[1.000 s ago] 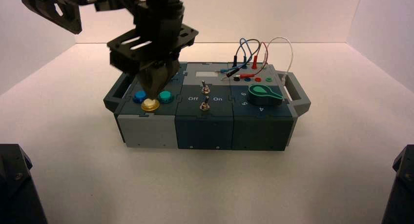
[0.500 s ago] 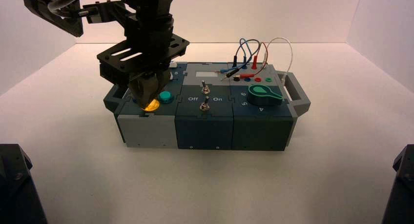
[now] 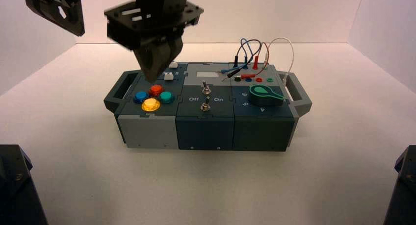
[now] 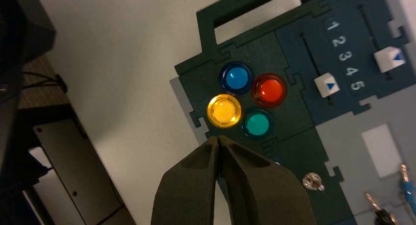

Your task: Push the yellow button with the right gripper.

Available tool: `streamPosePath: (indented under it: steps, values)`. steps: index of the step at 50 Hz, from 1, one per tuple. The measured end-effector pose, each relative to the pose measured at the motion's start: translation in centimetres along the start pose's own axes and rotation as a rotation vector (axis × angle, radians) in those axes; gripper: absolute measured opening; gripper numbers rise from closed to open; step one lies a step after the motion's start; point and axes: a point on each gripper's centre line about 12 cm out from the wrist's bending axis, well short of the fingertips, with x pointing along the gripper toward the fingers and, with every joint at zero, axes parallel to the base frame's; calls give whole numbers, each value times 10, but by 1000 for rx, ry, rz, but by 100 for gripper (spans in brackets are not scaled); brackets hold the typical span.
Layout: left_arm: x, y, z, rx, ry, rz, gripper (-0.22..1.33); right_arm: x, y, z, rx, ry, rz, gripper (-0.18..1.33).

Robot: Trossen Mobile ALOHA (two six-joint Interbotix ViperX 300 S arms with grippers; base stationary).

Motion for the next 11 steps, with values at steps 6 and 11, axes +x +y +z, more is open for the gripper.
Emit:
streamPosePath:
  steps: [6, 11]
  values:
    - [0, 0, 2, 2, -17, 2, -16, -8, 0, 0, -2, -14, -1, -14]
    - [1, 0, 1, -1, -20, 2, -16, -10, 0, 1, -2, -18, -1, -14]
